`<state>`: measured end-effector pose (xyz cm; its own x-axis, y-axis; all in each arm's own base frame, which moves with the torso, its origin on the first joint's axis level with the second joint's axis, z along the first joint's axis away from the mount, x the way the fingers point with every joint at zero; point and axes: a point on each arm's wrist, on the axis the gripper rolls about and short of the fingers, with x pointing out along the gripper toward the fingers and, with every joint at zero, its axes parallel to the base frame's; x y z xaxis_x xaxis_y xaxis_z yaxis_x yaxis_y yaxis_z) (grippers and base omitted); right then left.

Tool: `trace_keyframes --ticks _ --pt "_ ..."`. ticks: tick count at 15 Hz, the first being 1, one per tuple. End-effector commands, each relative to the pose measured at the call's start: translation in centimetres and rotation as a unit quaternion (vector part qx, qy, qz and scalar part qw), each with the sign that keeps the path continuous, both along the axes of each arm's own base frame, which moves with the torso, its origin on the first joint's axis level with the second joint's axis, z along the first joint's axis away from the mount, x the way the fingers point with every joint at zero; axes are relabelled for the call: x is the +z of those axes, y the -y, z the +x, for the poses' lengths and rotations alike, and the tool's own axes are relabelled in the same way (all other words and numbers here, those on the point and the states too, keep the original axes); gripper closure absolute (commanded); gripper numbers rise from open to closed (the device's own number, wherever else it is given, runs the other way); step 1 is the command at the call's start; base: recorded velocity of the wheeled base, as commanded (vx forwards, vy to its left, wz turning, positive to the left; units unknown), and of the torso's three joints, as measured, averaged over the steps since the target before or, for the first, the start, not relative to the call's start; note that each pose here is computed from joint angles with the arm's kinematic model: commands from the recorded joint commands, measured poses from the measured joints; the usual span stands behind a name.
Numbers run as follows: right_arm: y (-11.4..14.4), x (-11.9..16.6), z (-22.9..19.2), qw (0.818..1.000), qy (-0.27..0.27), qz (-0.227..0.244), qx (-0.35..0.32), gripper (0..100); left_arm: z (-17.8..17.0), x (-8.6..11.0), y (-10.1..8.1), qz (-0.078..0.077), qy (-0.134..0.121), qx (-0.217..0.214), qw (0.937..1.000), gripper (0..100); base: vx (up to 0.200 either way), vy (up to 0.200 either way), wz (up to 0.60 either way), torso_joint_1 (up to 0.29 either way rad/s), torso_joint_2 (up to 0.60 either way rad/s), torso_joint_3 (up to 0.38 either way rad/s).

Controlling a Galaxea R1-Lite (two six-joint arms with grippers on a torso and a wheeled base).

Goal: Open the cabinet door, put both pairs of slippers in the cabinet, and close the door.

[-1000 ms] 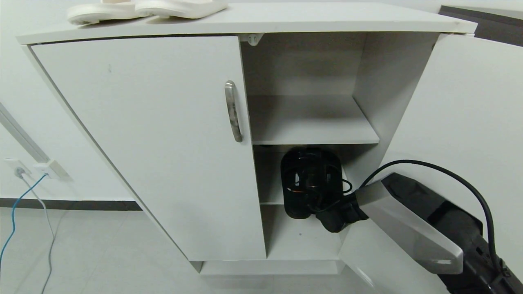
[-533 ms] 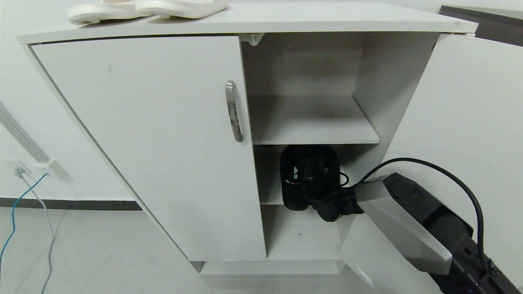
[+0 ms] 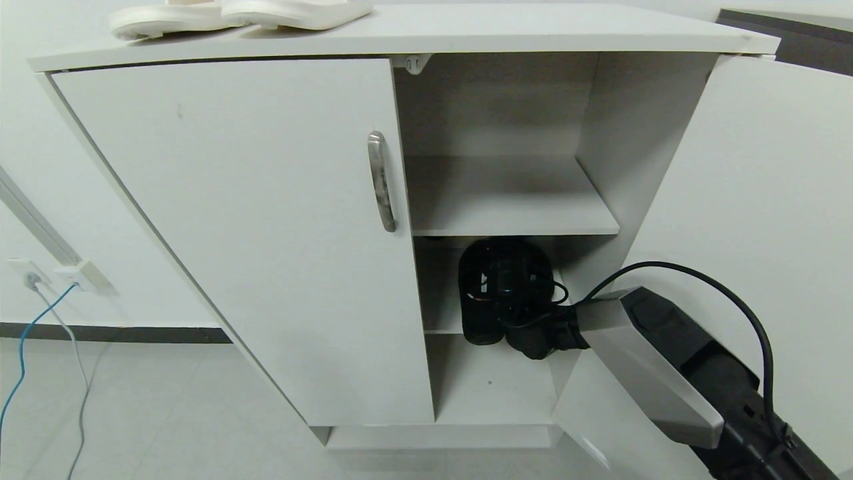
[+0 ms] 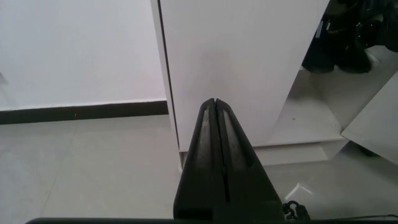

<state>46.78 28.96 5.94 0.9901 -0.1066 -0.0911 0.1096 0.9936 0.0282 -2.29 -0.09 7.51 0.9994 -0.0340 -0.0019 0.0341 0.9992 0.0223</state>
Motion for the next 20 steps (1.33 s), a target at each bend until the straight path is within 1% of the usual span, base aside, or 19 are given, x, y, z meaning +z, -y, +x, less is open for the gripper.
trace_keyframes --ticks 1,4,6,10,13,17,20 --pt "0.0 -0.1 0.0 1.0 -0.001 -0.001 0.0 0 0.0 0.0 0.0 0.0 -0.001 0.0 1.0 100 0.0 0.0 0.0 0.0 0.0 0.0" --pt "0.1 -0.3 -0.2 1.0 -0.005 -0.003 0.0 0 0.0 0.0 0.0 0.0 -0.001 0.0 1.0 100 0.0 0.0 0.0 0.0 0.0 0.0" --pt "0.2 0.0 -0.9 1.0 -0.004 -0.002 0.002 0 0.0 0.0 0.0 0.0 -0.001 0.0 1.0 100 0.0 0.0 0.0 0.0 0.0 0.0" --pt "0.5 1.0 -3.5 1.0 -0.009 -0.006 0.013 0 0.0 0.0 0.0 0.002 -0.001 0.0 1.0 100 0.0 0.0 0.0 0.0 0.0 0.0" --pt "1.6 1.9 -5.4 1.0 -0.01 -0.007 0.014 0 0.0 0.0 0.0 0.002 -0.001 -0.001 1.0 100 0.0 0.0 0.0 0.0 0.0 0.0" --pt "2.1 2.2 -9.4 0.999 -0.017 -0.012 0.033 0 0.0 0.0 0.0 0.003 0.0 -0.001 1.0 100 0.0 0.0 0.0 0.0 0.0 0.0" --pt "2.7 3.6 -13.4 0.998 -0.021 -0.017 0.055 0 0.0 0.0 0.0 0.0 -0.001 0.0 1.0 100 0.0 0.0 0.0 0.0 0.0 0.0"
